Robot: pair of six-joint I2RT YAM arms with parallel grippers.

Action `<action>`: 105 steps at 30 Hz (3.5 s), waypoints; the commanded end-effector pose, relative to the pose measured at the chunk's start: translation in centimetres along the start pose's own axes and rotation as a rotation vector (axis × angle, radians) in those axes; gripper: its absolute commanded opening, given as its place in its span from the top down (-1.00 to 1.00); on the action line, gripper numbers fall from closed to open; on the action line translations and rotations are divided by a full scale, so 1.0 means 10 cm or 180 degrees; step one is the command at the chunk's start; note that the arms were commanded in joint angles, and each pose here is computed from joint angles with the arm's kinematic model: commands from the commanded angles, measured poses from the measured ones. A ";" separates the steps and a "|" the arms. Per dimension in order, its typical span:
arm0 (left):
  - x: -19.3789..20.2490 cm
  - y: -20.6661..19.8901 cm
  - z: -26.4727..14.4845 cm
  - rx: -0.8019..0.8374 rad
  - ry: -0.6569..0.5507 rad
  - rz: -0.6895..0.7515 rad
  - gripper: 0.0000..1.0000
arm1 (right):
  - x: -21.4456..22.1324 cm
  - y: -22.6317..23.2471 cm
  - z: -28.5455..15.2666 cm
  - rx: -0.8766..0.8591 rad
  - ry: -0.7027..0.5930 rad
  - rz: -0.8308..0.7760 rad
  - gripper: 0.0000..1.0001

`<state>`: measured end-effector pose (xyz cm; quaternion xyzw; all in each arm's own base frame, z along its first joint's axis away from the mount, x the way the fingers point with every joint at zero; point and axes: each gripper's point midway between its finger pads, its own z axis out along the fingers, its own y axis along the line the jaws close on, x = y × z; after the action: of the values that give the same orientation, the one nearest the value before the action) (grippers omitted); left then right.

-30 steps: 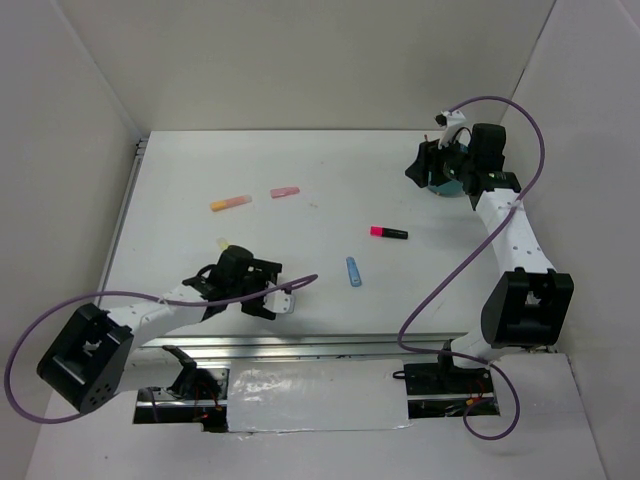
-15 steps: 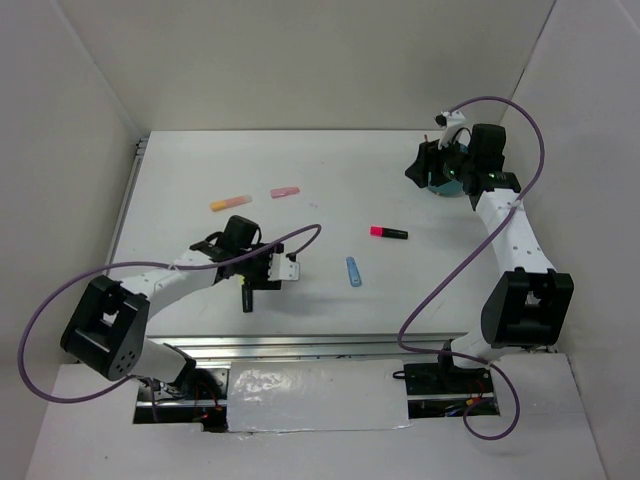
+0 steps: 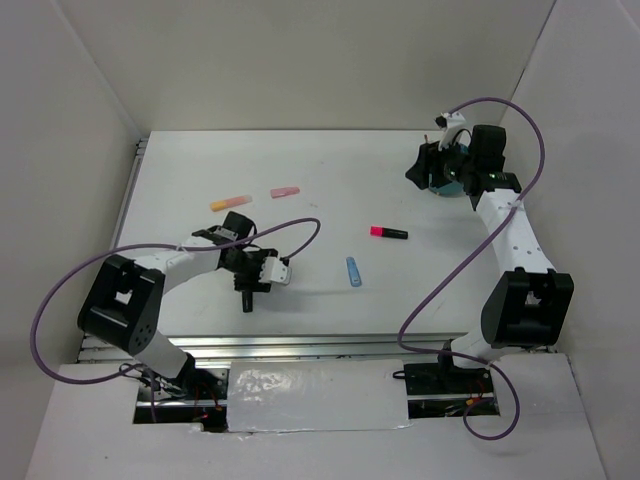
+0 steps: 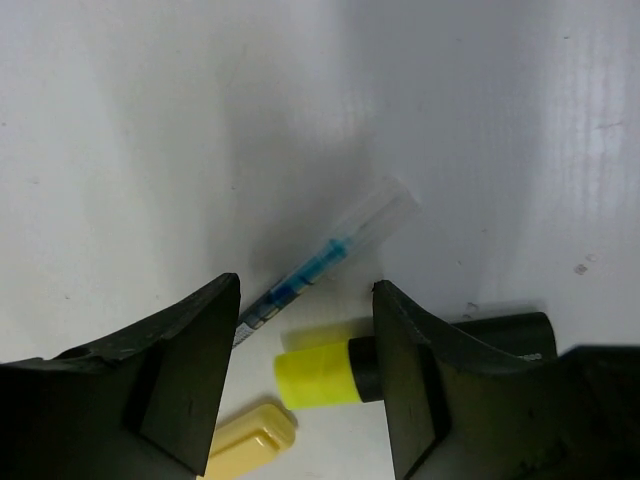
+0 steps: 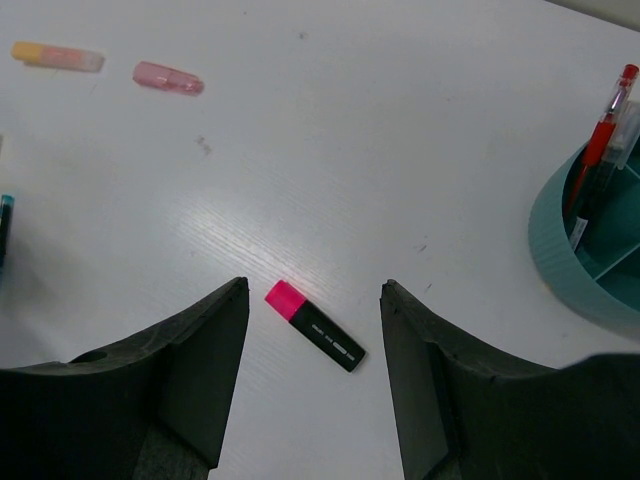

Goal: Sort the stationery into containers
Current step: Pick up the pen from the center of the board.

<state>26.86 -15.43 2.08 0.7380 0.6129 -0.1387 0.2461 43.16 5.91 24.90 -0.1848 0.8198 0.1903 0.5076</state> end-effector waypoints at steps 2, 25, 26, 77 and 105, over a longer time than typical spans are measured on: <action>0.12 0.14 0.04 -0.0052 0.0116 0.0229 -0.35 | 0.05 0.00 -0.03 -0.0024 0.0022 0.0006 -0.24; -0.04 0.34 0.36 0.0559 0.0234 0.0072 0.84 | -0.05 0.09 -0.11 -0.0114 -0.0002 -0.0055 -0.23; -0.10 0.40 0.33 0.0489 0.0189 0.0039 0.88 | -0.06 0.10 -0.14 -0.0112 -0.0016 -0.0055 -0.23; -2.37 0.84 -1.54 0.0554 -0.3305 -0.3618 1.00 | -0.74 2.46 0.03 -0.2281 -0.0011 0.1447 -0.15; -1.81 0.99 -1.51 -0.0151 -0.2816 -0.3878 -0.99 | -0.89 1.86 0.17 -0.1367 -0.0128 0.0444 1.00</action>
<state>30.55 -25.21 23.62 0.0986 0.7640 -0.5598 0.3054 36.79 26.49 33.45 -0.1848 0.7496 0.4984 0.3945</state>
